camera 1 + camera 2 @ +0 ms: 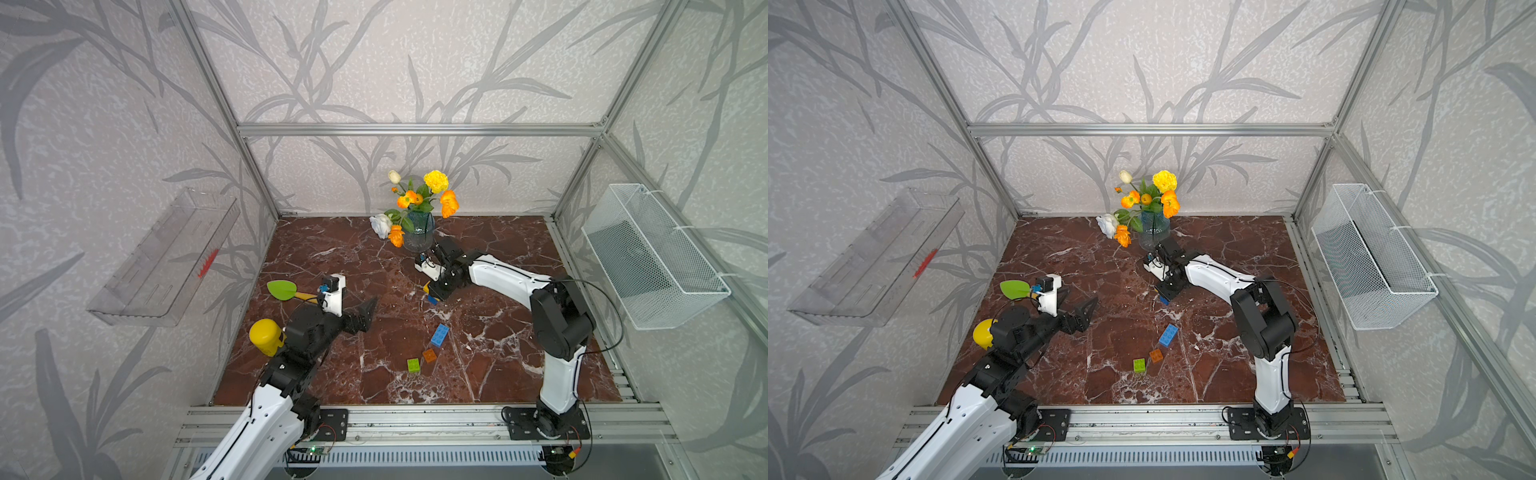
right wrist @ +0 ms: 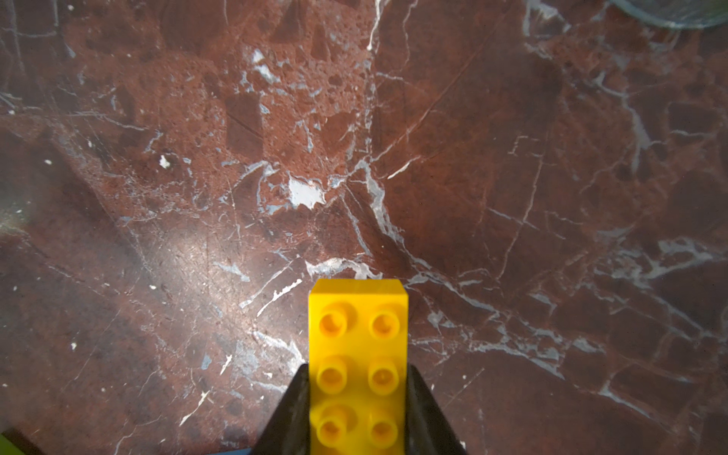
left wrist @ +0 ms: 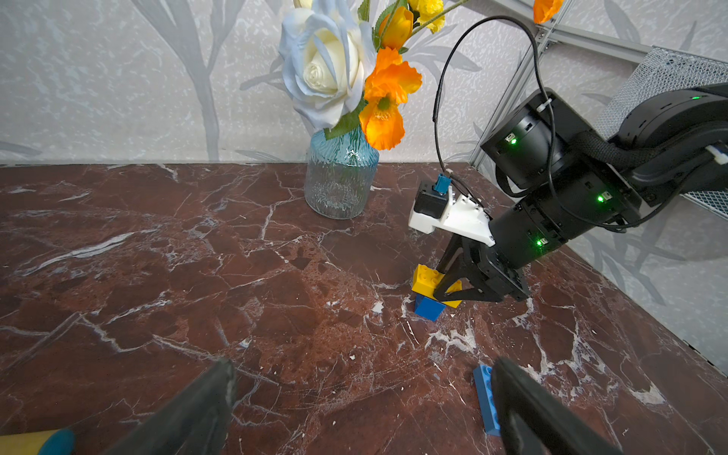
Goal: Assemble the letter f with lego
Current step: Assemble the lego brick with the lego brick.
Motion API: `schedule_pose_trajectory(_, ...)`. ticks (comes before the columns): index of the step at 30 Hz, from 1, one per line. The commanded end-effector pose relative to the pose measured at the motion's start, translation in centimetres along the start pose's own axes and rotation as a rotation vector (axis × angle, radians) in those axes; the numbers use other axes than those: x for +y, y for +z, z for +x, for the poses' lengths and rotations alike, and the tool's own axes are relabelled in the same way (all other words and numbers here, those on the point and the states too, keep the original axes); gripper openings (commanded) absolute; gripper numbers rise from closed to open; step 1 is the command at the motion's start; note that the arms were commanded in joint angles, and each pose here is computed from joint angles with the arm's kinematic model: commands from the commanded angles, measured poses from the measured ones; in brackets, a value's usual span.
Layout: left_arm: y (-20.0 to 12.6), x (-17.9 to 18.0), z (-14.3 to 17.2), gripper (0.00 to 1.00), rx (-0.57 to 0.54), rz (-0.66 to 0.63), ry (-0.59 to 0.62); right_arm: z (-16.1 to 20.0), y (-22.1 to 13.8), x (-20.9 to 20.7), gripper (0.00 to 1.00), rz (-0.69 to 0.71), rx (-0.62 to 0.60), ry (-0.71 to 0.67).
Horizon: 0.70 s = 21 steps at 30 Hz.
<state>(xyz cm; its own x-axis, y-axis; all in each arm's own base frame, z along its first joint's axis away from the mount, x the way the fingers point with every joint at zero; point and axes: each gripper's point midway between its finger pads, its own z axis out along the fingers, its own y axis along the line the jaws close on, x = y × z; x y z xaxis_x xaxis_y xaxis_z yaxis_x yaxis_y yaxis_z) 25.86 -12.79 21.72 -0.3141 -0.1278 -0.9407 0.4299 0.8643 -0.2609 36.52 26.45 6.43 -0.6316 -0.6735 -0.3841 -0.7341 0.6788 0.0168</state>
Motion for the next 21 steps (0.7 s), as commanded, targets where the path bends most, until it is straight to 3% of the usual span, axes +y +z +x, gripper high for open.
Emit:
schedule_pose_trajectory(1, -0.1, -0.1, -0.1, 0.99, -0.013, 0.005, -0.001, 1.5, -0.5, 0.3, 0.16, -0.013, 0.038, 0.039)
schedule_pose_trajectory(21, 0.1, -0.1, -0.2, 0.99, -0.016, 0.005, -0.001, 2.2, -0.6, 0.2, 0.15, -0.004, 0.045, 0.072)
